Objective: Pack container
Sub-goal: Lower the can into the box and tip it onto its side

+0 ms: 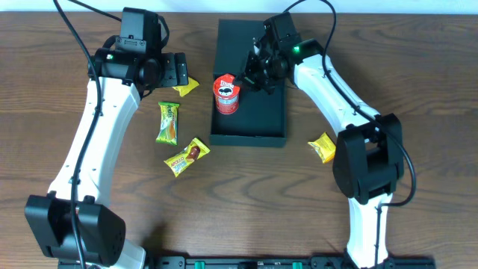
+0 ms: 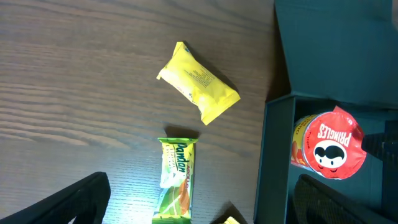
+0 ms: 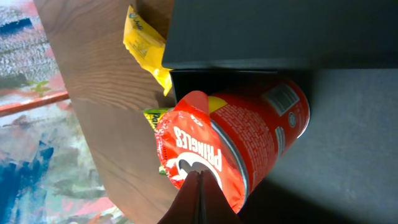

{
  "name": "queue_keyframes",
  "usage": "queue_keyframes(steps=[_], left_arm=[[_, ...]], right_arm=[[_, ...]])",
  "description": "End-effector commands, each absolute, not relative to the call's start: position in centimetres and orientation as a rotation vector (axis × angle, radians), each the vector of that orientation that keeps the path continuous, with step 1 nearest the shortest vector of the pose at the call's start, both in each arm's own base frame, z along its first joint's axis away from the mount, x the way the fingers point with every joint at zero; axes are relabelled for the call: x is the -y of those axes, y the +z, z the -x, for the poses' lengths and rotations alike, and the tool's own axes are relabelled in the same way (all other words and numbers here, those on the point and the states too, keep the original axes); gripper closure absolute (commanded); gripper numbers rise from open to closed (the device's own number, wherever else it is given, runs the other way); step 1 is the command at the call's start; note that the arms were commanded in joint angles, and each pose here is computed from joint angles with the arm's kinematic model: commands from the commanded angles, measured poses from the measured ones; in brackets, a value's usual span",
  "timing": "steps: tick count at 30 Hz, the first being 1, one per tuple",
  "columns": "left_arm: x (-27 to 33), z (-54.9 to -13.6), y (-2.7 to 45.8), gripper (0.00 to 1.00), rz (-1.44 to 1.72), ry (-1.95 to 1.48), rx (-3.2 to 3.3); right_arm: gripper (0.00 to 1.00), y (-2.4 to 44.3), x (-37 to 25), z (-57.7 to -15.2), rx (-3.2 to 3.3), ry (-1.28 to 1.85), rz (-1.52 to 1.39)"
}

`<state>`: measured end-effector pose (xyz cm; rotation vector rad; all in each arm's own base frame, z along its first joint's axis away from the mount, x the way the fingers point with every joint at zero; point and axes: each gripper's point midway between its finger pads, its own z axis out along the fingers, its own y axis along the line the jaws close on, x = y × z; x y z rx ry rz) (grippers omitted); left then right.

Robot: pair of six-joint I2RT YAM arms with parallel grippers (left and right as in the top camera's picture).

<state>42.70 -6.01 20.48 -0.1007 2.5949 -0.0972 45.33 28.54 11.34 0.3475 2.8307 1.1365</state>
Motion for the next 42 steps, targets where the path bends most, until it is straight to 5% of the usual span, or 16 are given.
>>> queue_keyframes(steps=[1, 42], left_arm=[[5.9, -43.2, 20.7, 0.05, 0.11, -0.087, -2.586], [5.9, -43.2, 20.7, 0.05, 0.11, -0.087, -2.585]], right_arm=[[0.99, 12.3, -28.3, -45.0, -2.816, 1.114, -0.311], [0.98, 7.9, -22.0, -45.0, -2.881, 0.502, -0.256]])
